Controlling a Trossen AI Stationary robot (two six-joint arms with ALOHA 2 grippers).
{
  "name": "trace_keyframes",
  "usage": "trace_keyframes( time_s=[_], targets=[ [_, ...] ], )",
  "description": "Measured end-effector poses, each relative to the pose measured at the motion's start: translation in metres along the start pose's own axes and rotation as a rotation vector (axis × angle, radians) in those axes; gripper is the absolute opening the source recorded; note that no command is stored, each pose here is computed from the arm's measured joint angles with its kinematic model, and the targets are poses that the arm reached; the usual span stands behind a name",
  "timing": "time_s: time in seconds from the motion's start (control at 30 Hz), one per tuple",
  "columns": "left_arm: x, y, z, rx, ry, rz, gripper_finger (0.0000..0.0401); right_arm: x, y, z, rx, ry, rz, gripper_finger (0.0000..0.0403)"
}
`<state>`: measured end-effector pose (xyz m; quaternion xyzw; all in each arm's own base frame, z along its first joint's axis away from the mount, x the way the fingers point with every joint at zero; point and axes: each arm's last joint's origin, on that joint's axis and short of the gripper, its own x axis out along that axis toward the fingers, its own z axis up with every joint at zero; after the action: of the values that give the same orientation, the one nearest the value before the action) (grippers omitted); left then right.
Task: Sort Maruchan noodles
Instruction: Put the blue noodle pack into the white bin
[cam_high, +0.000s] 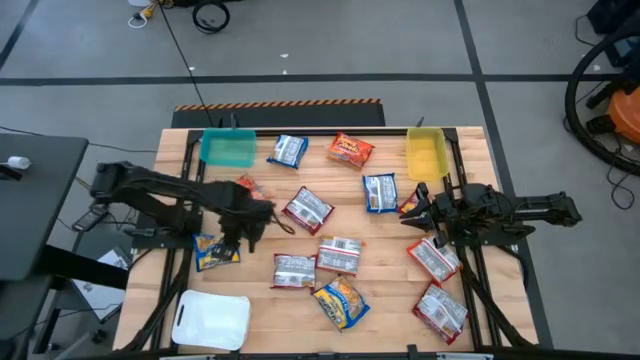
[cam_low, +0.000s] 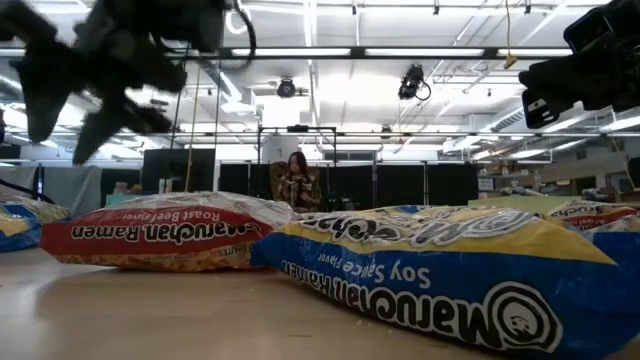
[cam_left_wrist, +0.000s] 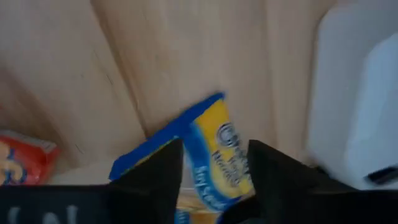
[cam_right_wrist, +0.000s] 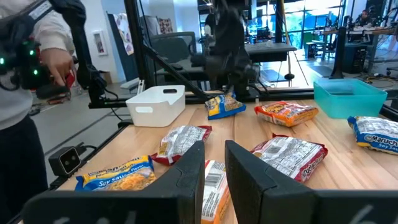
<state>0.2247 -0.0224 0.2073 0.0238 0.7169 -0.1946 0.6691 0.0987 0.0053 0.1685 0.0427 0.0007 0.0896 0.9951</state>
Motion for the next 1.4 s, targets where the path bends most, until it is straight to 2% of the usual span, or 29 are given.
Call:
trace_keyframes(
  time_s=[0.17,0.3,0.47,0.6,0.83,1.03,1.2,1.4],
  targets=[
    [0.027,0.008,0.013,0.191,0.165,0.043,0.0240,0.000,0.000,0.000,0.000,0.000,0.000,0.0069],
    [0.039,0.009,0.014,0.371,0.278,0.029,0.0243,0.000,0.000,0.000,0.000,0.000,0.000,0.0069],
    [0.050,0.006,0.021,0.524,0.298,0.007,0.0235,0.000,0.000,0.000,0.000,0.000,0.000,0.0069],
    [0.059,0.000,0.025,0.591,0.316,-0.011,0.0226,0.000,0.000,0.000,0.000,0.000,0.000,0.0069],
    [0.081,-0.010,0.029,0.636,0.412,-0.093,0.0184,0.000,0.000,0.000,0.000,0.000,0.000,0.0069],
    [0.088,-0.013,0.030,0.705,0.457,-0.088,0.0104,0.000,0.000,0.000,0.000,0.000,0.000,0.0069],
    [0.066,-0.019,0.035,0.626,0.468,-0.026,0.0021,0.000,0.000,0.000,0.000,0.000,0.000,0.0069],
    [0.013,-0.029,0.046,0.429,0.412,0.126,0.0016,0.000,0.000,0.000,0.000,0.000,0.000,0.0069]
  ],
)
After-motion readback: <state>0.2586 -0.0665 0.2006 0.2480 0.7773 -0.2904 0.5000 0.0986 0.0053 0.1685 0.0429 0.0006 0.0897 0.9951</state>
